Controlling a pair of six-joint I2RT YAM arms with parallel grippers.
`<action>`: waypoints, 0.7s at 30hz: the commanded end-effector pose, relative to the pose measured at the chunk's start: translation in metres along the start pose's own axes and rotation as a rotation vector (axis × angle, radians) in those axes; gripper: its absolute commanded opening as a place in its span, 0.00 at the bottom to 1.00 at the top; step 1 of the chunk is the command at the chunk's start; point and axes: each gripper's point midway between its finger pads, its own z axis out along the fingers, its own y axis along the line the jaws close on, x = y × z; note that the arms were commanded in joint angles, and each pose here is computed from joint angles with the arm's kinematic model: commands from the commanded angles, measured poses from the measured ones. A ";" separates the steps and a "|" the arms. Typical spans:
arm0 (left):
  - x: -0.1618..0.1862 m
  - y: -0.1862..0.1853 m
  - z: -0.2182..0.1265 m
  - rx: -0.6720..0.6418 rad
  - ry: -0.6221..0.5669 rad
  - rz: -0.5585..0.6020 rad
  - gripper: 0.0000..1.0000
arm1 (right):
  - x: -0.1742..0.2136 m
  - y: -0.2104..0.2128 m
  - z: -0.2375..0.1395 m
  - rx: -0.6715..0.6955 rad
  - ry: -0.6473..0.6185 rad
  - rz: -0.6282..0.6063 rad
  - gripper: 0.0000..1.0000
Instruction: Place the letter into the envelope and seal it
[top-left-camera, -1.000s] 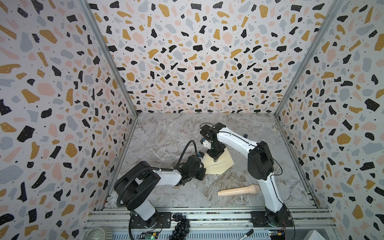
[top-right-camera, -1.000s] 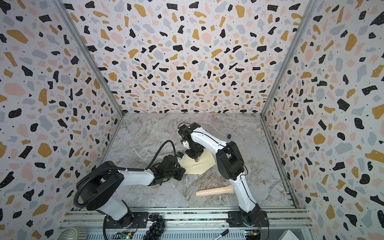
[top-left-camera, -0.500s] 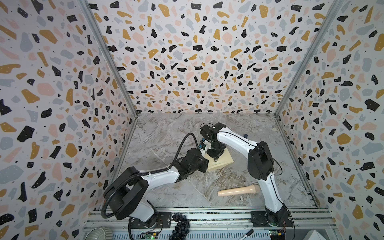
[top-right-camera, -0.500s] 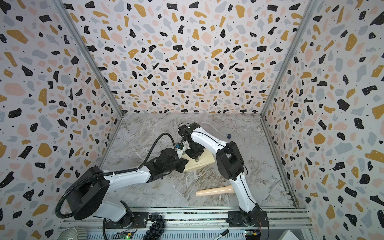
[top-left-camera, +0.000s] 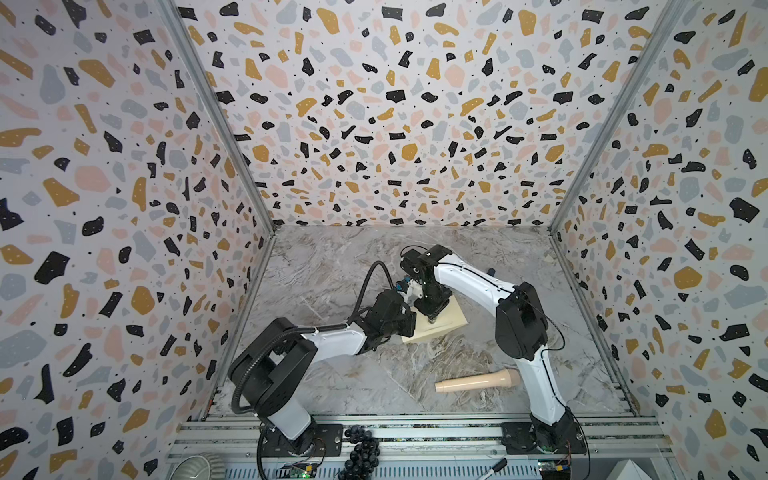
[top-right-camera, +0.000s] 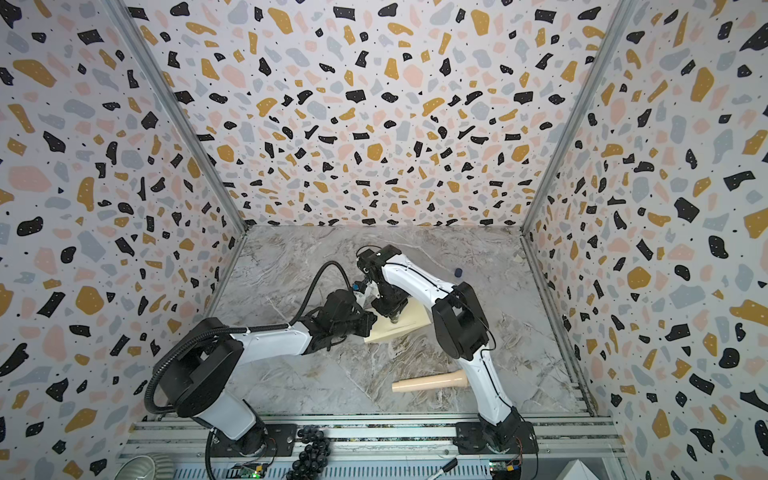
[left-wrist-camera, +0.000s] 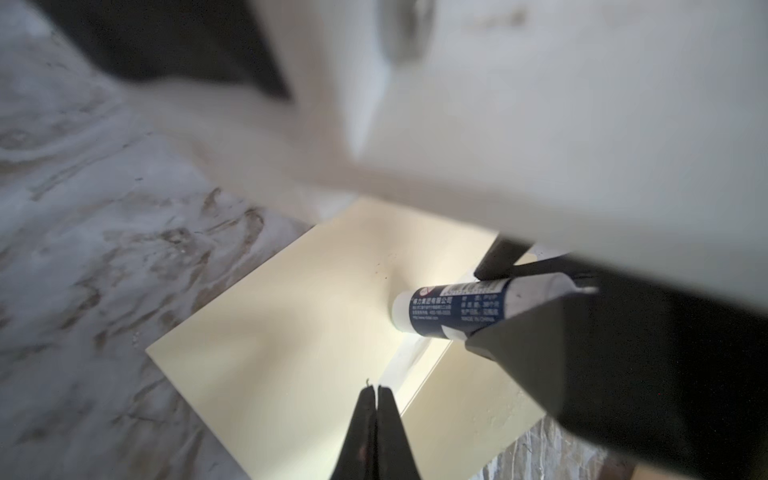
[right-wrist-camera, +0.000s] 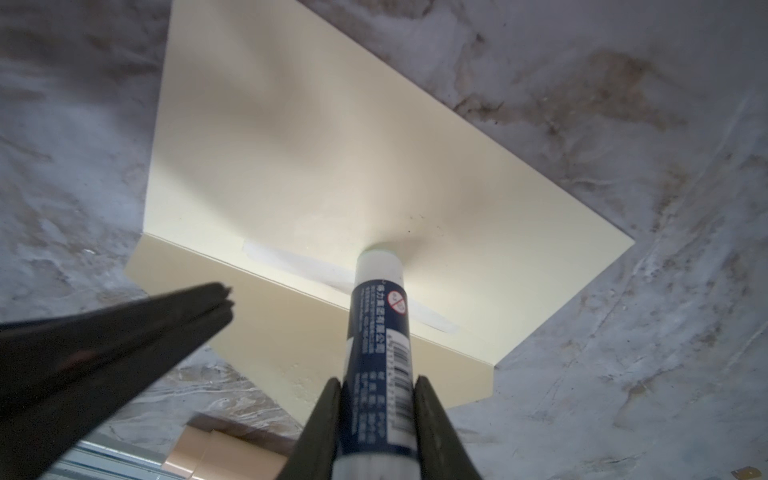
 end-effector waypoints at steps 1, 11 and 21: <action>-0.001 -0.001 0.005 0.021 -0.016 -0.024 0.00 | 0.007 0.002 -0.006 -0.002 0.016 -0.011 0.00; 0.017 0.012 0.025 -0.009 0.054 -0.035 0.00 | 0.007 0.003 -0.006 -0.006 0.016 -0.014 0.00; 0.028 0.029 0.032 -0.090 0.096 -0.030 0.00 | 0.006 0.004 -0.004 -0.013 0.017 -0.017 0.00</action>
